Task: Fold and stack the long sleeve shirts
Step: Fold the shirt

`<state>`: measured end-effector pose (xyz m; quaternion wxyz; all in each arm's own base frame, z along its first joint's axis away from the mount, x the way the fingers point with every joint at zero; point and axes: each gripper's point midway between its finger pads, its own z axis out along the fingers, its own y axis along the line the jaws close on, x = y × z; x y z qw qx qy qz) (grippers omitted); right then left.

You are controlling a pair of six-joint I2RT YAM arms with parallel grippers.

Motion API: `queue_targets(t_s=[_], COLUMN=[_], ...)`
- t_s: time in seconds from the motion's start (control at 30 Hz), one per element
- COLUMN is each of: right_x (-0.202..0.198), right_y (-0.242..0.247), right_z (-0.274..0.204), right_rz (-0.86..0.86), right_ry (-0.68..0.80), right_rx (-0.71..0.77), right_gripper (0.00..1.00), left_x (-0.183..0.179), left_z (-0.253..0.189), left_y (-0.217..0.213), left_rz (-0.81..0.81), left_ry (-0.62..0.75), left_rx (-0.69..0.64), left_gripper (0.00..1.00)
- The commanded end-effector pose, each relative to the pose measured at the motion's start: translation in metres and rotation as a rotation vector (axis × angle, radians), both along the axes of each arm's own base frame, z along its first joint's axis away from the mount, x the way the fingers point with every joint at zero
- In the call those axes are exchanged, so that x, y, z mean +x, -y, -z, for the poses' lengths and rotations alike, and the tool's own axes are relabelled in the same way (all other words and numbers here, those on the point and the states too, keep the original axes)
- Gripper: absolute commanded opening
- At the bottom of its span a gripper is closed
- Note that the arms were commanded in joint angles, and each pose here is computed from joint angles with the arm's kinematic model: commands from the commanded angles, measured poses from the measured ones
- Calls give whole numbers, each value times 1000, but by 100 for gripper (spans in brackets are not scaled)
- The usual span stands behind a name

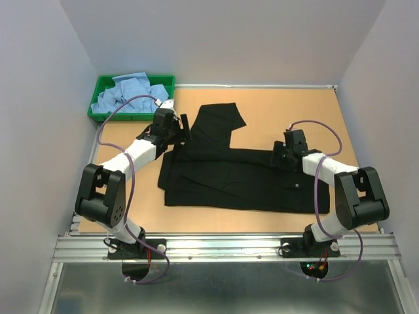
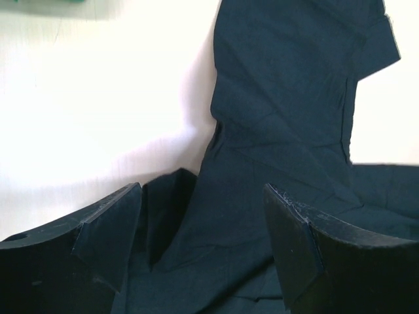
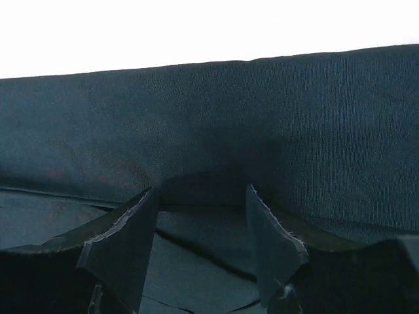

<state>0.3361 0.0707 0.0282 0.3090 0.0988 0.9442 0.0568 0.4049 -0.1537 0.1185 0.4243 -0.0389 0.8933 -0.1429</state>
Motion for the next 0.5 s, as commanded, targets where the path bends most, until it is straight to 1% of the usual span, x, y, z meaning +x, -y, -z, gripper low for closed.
queue_targets(t_s=[0.0,0.03,0.07,0.17,0.2,0.27,0.3,0.33,0.37,0.4,0.43,0.47], right_x=[-12,-11,-10,-1,0,7,8,10,12,13,13,13], right_y=[-1,-2,-3,-9,-12,-16,-16,-16,-16,-21,-21,-22], right_z=[-3,-6,-9,-30,-36,-55,-60,-65,-77,-82,-88,-95], right_rz=[7,8,5,-8,-20,-32,-42,-42,-51,-68,-70,-71], right_ry=[-7,1,7,61,76,128,142,157,189,199,213,232], right_rx=[9,17,22,56,67,86,85,87,87,109,111,115], right_gripper=[62,62,62,64,68,73,78,81,83,87,89,89], left_x=[30,40,46,70,74,90,94,104,107,111,117,119], left_z=[-39,-49,-39,-38,-38,-30,-26,-19,-15,-13,-16,-4], left_y=[11,15,17,26,34,41,44,48,50,53,56,58], left_rz=[12,15,17,26,57,67,73,75,81,85,86,89], left_ry=[117,139,120,126,123,113,103,94,82,78,86,66], left_rx=[-17,-25,-18,-14,-29,-24,-21,-19,-21,-22,-28,-22], left_gripper=[86,86,86,86,86,86,86,86,86,86,86,86])
